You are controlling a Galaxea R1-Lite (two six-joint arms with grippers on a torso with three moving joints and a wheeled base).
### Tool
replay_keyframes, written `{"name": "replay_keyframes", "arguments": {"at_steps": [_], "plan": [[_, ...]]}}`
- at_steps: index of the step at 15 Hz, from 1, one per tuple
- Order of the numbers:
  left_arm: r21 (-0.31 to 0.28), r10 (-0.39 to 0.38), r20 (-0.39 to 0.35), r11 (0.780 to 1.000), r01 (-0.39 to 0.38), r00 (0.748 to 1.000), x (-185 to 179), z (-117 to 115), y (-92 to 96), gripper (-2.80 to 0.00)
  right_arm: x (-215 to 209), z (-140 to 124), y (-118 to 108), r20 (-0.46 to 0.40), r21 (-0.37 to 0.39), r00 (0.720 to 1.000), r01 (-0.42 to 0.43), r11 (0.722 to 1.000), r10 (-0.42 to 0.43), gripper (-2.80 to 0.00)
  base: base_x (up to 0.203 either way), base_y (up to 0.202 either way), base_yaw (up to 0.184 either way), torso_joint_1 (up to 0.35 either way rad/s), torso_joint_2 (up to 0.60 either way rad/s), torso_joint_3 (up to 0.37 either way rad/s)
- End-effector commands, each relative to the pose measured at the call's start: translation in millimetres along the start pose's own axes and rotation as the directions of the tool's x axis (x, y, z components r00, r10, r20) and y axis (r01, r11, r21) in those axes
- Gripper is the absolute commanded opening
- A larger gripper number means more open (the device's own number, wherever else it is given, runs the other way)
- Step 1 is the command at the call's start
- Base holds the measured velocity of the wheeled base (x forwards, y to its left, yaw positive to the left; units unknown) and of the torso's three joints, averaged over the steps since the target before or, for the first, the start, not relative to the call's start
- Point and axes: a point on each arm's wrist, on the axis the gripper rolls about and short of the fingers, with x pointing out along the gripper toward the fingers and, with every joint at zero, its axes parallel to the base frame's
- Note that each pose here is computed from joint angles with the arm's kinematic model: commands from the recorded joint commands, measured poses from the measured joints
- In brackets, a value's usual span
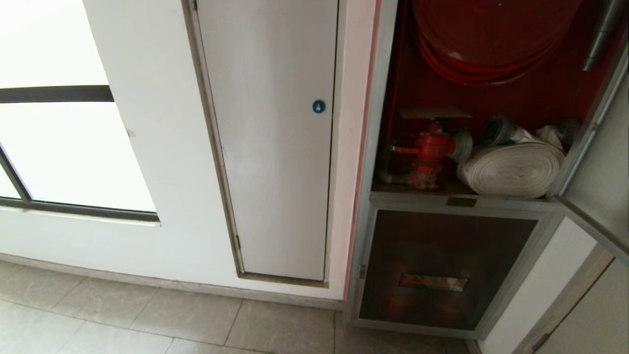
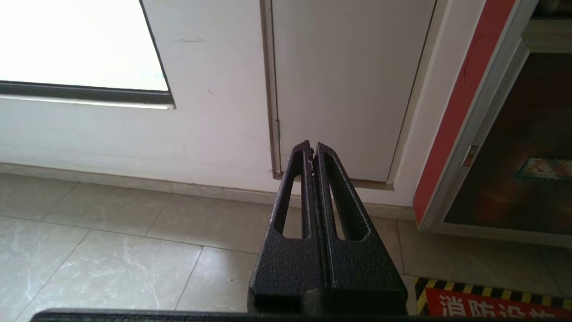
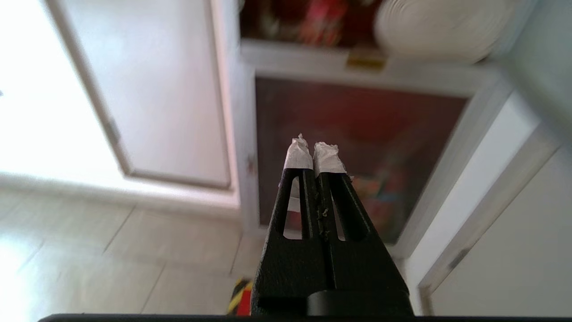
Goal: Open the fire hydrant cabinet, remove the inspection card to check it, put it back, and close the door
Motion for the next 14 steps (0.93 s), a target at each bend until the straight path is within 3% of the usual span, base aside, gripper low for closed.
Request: {"name": "replay_keyframes", "arguments": {"at_steps": [1, 3, 6, 9, 12, 14], "plan": [[0.001, 0.0, -0.003, 1.0, 0.0, 1.0, 0, 0, 0.0, -2.8, 19, 31, -1, -0.06, -0.002, 0.997, 0.044, 0.999, -0.045, -2.8, 0.0, 0.0, 0.0, 0.0, 0.0, 0.0], [0.001, 0.0, -0.003, 1.0, 0.0, 1.0, 0, 0, 0.0, -2.8, 36, 68, -5, -0.029, -0.002, 0.981, 0.192, 0.981, -0.192, -2.8, 0.0, 0.0, 0.0, 0.0, 0.0, 0.0], [0.001, 0.0, -0.001, 1.0, 0.0, 1.0, 0, 0, 0.0, -2.8, 57, 110, -10, 0.026, 0.013, 0.925, 0.379, 0.925, -0.379, -2.8, 0.0, 0.0, 0.0, 0.0, 0.0, 0.0], [0.001, 0.0, -0.002, 1.0, 0.0, 1.0, 0, 0, 0.0, -2.8, 79, 133, -13, 0.019, 0.013, 0.863, 0.505, 0.863, -0.505, -2.8, 0.0, 0.0, 0.0, 0.0, 0.0, 0.0], [0.001, 0.0, -0.003, 1.0, 0.0, 1.0, 0, 0, 0.0, -2.8, 92, 145, -18, 0.011, 0.003, 0.819, 0.574, 0.819, -0.574, -2.8, 0.0, 0.0, 0.0, 0.0, 0.0, 0.0], [0.001, 0.0, -0.003, 1.0, 0.0, 1.0, 0, 0, 0.0, -2.8, 96, 150, -27, 0.011, 0.006, 0.765, 0.644, 0.765, -0.644, -2.8, 0.0, 0.0, 0.0, 0.0, 0.0, 0.0]]}}
